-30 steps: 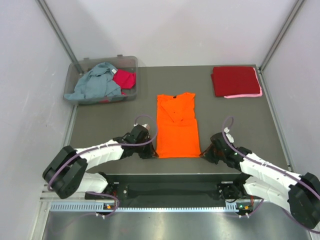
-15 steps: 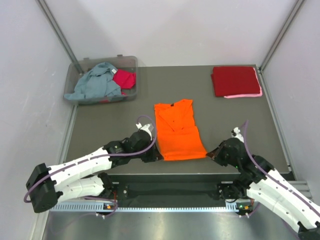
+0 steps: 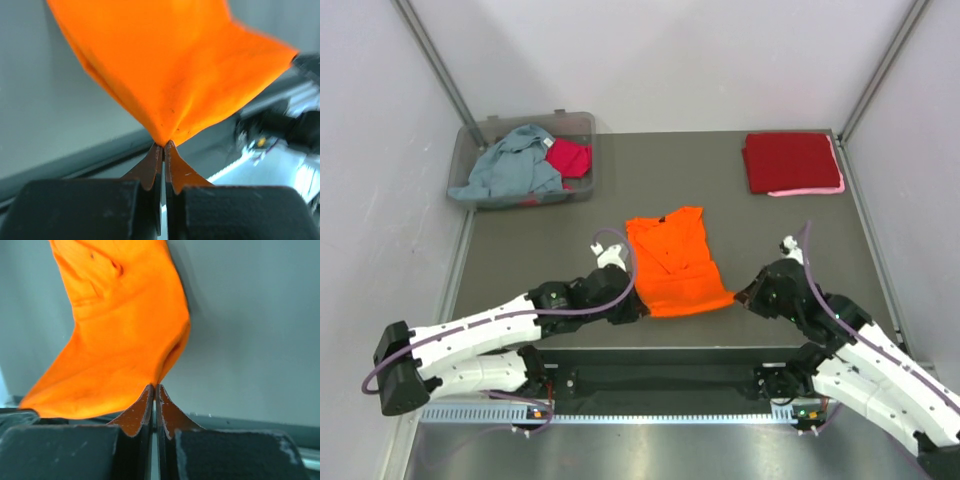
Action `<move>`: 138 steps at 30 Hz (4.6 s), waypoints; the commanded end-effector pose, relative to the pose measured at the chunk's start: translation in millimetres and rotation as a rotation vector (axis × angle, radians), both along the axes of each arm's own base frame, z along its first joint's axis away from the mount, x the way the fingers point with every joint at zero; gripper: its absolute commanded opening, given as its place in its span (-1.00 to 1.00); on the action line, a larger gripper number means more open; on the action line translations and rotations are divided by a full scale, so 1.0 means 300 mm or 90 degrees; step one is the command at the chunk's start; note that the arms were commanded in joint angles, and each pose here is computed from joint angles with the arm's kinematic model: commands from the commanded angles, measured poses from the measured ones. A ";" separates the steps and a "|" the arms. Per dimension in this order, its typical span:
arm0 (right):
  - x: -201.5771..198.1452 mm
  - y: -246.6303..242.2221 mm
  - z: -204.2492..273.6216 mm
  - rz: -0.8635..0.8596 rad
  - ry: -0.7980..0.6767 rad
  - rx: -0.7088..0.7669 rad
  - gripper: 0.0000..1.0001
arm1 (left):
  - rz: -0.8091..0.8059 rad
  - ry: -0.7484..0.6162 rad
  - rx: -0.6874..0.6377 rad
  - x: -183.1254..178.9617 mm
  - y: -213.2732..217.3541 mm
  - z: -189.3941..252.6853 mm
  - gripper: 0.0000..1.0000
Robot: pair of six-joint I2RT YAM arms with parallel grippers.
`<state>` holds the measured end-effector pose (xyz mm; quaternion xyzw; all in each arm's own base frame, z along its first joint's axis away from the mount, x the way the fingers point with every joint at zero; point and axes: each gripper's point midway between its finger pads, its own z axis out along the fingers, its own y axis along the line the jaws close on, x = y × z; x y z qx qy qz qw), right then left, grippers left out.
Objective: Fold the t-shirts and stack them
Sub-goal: Fold the tshirt
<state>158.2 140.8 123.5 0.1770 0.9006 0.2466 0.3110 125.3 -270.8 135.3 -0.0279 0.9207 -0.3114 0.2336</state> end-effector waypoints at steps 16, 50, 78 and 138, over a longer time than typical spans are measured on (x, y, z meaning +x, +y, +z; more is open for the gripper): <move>0.564 0.140 0.229 0.118 -0.123 -0.043 -1.00 | 0.103 -0.070 0.024 0.607 0.106 0.108 -1.00; 1.071 0.224 0.066 0.191 -0.107 -0.032 -1.00 | 0.137 -0.001 0.063 1.119 0.175 -0.133 -1.00; 0.866 0.143 0.017 0.292 -0.021 -0.104 0.03 | 0.072 -0.041 0.120 0.996 0.140 -0.030 -0.42; 0.564 0.174 -0.169 0.368 0.015 -0.015 -0.04 | 0.049 0.032 0.188 0.698 0.221 -0.166 -0.19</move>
